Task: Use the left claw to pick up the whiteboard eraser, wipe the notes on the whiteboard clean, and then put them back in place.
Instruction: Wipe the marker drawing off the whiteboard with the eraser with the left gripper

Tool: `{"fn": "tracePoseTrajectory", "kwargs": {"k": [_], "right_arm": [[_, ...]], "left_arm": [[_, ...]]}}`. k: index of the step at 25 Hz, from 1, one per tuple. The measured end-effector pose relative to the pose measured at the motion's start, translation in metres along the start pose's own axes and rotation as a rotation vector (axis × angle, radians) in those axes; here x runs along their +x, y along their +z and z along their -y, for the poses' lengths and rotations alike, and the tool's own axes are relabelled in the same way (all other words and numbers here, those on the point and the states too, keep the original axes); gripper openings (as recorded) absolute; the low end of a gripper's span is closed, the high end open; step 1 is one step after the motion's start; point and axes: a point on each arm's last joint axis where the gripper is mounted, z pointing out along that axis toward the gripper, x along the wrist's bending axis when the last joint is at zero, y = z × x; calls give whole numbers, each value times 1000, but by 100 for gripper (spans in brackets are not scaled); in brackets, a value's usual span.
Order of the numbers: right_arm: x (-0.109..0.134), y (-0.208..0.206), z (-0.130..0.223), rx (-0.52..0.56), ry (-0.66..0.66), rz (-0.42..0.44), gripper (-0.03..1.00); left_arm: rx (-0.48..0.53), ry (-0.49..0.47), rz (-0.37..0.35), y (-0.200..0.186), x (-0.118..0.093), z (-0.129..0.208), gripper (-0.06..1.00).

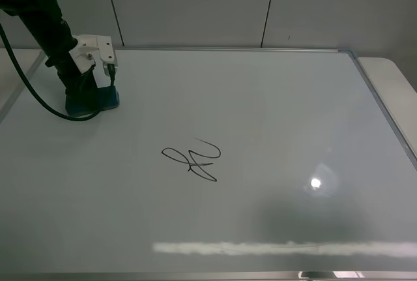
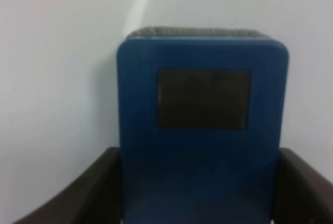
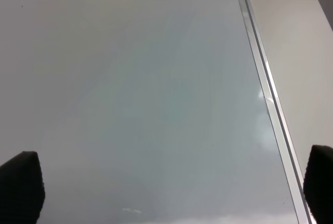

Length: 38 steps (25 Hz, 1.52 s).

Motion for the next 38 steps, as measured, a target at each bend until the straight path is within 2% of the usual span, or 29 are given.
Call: {"fn": "tracePoseTrajectory", "kwargs": {"k": [4, 9, 10, 11, 13, 15, 17, 21, 26, 32, 38], "right_arm": [[0, 0, 0, 0, 0, 0, 99], [0, 0, 0, 0, 0, 0, 99], [0, 0, 0, 0, 0, 0, 99], [0, 0, 0, 0, 0, 0, 99], [0, 0, 0, 0, 0, 0, 99], [0, 0, 0, 0, 0, 0, 99], [0, 0, 0, 0, 0, 0, 99], [0, 0, 0, 0, 0, 0, 99], [0, 0, 0, 0, 0, 0, 99], [0, 0, 0, 0, 0, 0, 99], [0, 0, 0, 0, 0, 0, 99]], "left_arm": [[3, -33, -6, -10, -4, -6, 56], [45, -163, -63, -49, -19, -25, 56], [51, -204, -73, -58, -24, -29, 56], [50, -299, -85, -71, -34, -40, 56], [45, -392, -85, -82, -46, -51, 56], [40, -459, -78, -88, -61, -66, 56], [34, -475, -72, -91, -78, -81, 56], [47, -401, -63, -86, -118, -110, 56], [42, -308, -49, -61, -166, -134, 56], [-35, -179, 27, -36, -238, -163, 56], [-70, -75, 67, -21, -287, -182, 56]]}}
